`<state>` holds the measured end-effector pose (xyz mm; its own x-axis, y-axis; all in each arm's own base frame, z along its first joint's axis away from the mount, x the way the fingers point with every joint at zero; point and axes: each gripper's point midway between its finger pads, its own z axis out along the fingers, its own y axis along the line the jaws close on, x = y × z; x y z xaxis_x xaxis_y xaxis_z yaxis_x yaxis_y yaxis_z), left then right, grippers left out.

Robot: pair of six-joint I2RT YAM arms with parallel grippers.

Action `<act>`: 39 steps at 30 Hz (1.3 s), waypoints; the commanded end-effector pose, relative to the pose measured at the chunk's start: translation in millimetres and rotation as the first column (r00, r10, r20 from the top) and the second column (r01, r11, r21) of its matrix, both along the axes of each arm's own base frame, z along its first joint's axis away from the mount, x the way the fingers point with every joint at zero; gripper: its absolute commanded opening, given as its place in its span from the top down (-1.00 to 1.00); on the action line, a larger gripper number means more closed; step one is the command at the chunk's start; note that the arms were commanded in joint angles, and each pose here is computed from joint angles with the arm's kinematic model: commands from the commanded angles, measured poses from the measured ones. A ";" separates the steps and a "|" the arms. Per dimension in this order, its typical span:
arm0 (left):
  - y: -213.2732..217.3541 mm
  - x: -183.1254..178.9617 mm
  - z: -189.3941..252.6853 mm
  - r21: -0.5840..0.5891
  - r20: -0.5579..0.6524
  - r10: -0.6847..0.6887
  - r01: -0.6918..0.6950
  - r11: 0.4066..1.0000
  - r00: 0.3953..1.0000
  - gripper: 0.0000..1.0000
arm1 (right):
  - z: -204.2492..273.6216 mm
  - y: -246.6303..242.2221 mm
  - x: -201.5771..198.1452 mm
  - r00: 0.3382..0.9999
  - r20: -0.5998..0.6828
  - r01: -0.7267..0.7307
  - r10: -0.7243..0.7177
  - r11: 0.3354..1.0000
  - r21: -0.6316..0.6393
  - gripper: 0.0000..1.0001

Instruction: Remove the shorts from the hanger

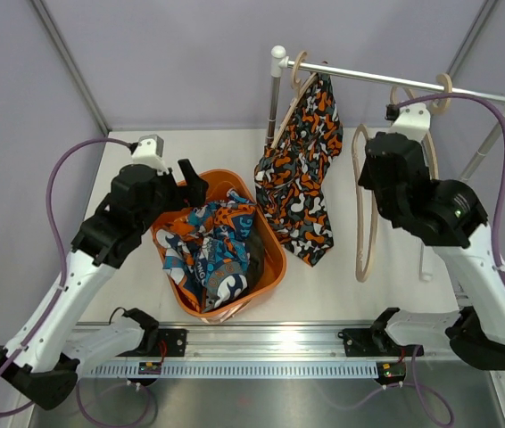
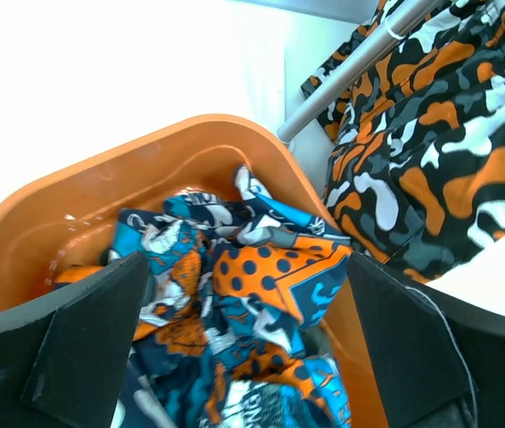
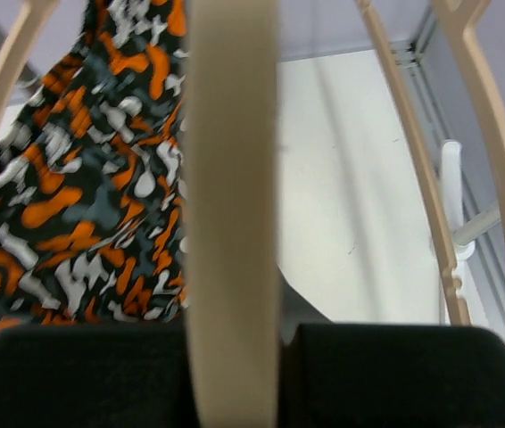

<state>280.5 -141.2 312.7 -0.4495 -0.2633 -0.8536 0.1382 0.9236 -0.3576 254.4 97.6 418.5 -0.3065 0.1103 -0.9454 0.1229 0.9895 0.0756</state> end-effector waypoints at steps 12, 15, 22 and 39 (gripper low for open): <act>40.1 -35.7 14.9 0.124 0.149 -0.007 -0.012 0.992 0.989 -0.98 | 37.4 -21.6 117.7 0.999 0.025 -0.026 0.025 0.999 0.038 1.00; 46.2 -36.7 8.3 0.151 0.159 0.004 -0.029 0.988 0.987 -0.98 | 38.7 -30.3 131.4 0.999 0.031 -0.017 0.016 0.999 0.043 1.00; 44.6 -37.5 -7.8 0.162 0.145 -0.010 -0.013 0.987 0.989 -0.98 | 38.5 -55.5 156.3 0.999 0.034 0.030 -0.031 0.999 0.023 1.00; 45.2 -42.5 -49.5 0.197 0.075 -0.024 0.009 0.980 0.997 -0.98 | -38.9 -74.0 182.7 0.991 -0.125 0.053 -0.036 0.989 0.139 1.00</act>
<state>234.5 -93.6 256.7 -0.4233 -0.0728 -0.9031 0.1598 0.9751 -0.1535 440.4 18.2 390.0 -0.3832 0.2328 -0.8939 0.2010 0.9655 0.1653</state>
